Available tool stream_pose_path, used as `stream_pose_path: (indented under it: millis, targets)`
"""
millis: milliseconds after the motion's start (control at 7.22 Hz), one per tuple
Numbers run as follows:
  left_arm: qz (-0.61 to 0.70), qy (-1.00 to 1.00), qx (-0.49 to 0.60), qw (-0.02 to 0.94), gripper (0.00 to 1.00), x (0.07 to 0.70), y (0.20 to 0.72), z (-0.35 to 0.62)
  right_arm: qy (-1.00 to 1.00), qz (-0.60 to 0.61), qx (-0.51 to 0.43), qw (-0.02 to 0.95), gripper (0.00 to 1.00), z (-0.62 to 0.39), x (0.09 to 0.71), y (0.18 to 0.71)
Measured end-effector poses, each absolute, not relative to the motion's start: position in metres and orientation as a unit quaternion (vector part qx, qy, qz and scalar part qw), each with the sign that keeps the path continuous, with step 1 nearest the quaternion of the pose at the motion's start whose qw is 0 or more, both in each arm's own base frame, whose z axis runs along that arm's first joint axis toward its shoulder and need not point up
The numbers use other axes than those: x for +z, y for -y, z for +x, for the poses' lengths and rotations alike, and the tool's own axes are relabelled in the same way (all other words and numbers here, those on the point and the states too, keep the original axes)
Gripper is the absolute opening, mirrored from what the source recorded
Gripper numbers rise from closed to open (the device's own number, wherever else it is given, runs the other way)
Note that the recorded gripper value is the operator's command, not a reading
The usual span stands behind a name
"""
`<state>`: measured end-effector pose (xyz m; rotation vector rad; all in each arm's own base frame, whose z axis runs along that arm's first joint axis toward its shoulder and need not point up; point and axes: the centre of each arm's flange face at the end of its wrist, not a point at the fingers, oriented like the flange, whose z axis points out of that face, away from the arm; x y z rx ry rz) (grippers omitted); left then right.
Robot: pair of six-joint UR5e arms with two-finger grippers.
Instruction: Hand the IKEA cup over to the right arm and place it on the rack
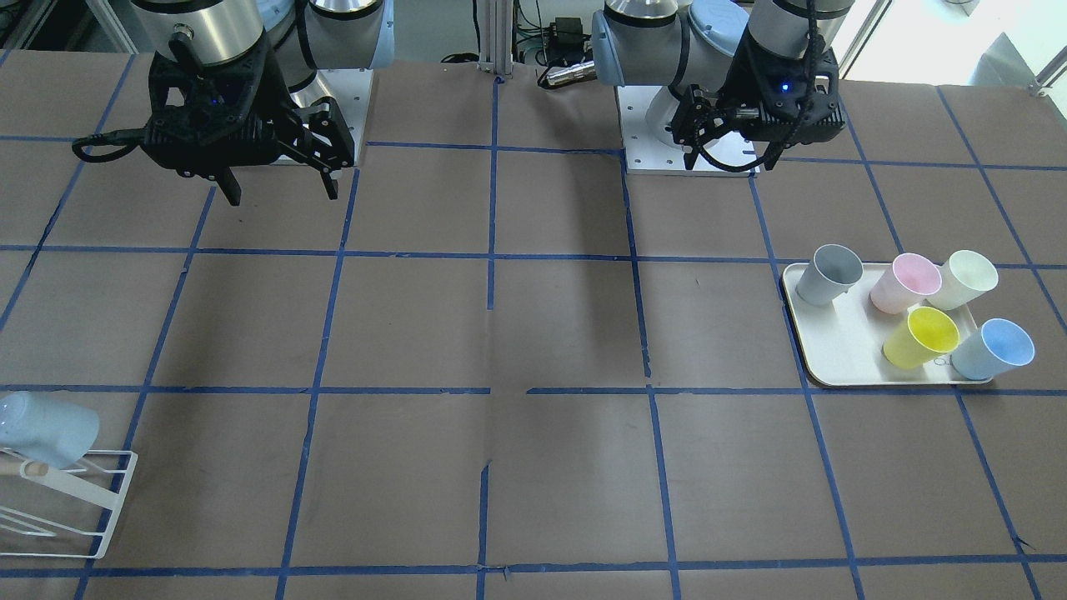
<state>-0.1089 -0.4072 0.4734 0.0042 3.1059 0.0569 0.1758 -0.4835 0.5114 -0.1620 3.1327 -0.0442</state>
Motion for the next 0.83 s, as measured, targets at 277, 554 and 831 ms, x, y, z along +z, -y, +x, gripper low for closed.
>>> stream_pose_path:
  millis: [277,554,831]
  targets:
    - [0.001,-1.0,0.018,0.018,1.0,0.4734,0.4072,-0.1087,-0.999,-0.051,-0.012,0.003,1.0,0.1757,0.5103,0.4837]
    - [0.001,-1.0,0.018,0.018,1.0,0.4733,0.4075,-0.1085,-0.999,-0.05,-0.012,0.001,1.0,0.1741,0.51,0.4845]
    - [0.001,-1.0,0.019,0.018,1.0,0.4727,0.4073,-0.1087,-0.999,-0.05,-0.011,0.001,1.0,0.1736,0.5091,0.4849]
